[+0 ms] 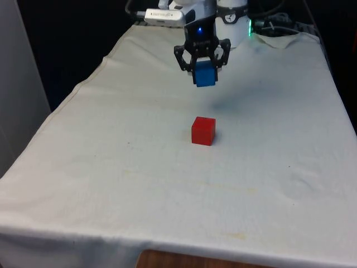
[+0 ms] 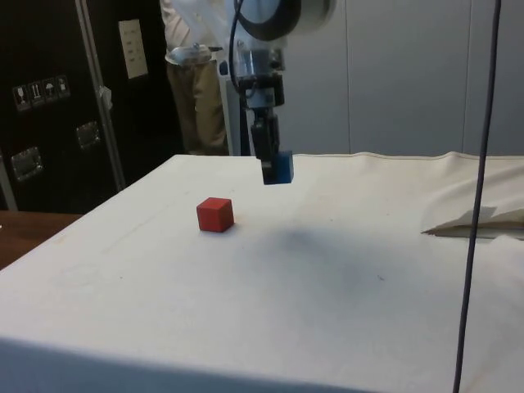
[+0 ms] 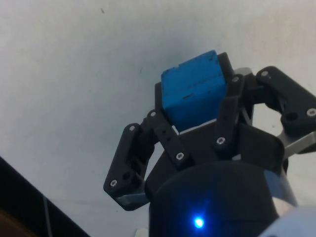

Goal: Stack the two cubes.

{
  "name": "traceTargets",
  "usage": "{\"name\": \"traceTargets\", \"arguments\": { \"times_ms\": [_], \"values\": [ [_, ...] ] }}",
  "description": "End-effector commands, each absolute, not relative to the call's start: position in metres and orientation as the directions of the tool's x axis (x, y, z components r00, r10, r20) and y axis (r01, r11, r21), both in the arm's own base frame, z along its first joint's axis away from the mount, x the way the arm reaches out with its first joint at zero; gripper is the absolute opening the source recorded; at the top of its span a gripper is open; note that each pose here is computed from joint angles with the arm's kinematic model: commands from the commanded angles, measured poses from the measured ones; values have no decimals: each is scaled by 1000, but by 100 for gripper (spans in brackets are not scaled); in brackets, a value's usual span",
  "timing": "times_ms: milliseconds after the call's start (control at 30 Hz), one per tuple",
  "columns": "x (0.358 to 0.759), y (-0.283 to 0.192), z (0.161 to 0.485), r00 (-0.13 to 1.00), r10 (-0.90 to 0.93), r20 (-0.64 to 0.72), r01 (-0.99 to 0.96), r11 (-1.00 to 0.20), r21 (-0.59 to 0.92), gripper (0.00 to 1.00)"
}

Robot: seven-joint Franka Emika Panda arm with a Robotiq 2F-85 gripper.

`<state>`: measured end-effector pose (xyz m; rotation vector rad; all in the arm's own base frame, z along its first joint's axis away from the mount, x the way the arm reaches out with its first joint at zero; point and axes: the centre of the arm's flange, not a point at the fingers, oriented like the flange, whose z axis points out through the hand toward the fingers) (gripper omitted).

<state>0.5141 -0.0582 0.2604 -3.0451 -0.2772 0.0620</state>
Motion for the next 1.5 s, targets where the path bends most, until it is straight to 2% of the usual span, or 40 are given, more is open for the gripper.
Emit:
{"name": "traceTargets", "arguments": {
  "times_ms": [0, 367, 1033, 1467],
  "values": [
    [517, -59, 265, 983, 180, -46, 176, -981, -80, 2],
    [531, -58, 285, 980, 184, -71, 178, -980, -87, 2],
    [539, -27, 284, 981, 192, -13, 191, -981, -39, 2],
    [555, -26, 273, 984, 178, 14, 179, -984, -21, 2]
  ]
}}
